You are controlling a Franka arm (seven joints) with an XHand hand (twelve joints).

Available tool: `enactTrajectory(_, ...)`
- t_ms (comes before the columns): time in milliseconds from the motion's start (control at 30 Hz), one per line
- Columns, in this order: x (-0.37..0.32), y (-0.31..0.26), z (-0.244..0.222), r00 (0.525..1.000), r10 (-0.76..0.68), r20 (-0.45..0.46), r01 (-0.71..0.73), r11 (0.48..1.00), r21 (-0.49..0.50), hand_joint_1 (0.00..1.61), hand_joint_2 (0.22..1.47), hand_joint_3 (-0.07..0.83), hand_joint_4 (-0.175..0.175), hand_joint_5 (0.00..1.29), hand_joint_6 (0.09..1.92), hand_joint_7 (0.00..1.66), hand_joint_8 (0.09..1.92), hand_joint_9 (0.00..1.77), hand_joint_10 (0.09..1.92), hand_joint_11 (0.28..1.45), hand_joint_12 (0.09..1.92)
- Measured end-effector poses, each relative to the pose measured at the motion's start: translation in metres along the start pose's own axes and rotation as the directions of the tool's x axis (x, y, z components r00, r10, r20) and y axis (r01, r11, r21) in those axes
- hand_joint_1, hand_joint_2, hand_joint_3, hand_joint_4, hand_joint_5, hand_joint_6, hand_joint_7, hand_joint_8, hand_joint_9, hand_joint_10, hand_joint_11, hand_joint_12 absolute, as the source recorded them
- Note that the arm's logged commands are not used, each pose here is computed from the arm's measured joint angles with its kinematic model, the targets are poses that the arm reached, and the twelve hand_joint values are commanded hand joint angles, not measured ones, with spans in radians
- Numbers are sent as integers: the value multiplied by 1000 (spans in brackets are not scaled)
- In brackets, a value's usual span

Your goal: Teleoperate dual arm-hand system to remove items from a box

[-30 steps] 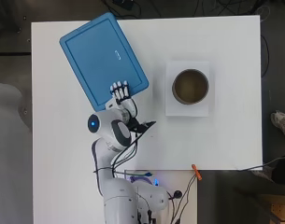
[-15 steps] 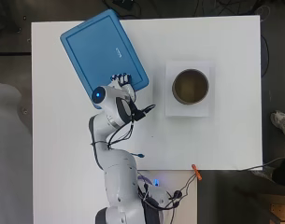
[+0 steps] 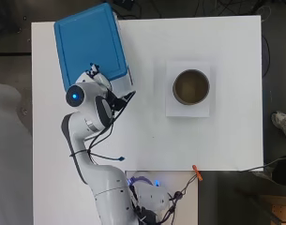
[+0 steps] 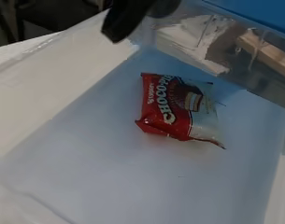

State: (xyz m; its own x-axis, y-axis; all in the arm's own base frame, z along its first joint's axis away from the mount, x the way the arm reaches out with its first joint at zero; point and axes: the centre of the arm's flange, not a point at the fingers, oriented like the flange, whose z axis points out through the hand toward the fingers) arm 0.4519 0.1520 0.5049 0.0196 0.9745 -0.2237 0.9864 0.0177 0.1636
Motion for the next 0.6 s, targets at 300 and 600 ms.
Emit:
enactTrajectory(300,24,68,-9,983,-160,-90,149,981,-122,1335,1197,0,-167,646,1474,769,1253,950,1046,819,145)
enactTrajectory(600,81,64,-41,958,-146,-246,151,989,1,93,1097,-4,65,531,87,727,87,771,87,643,87)
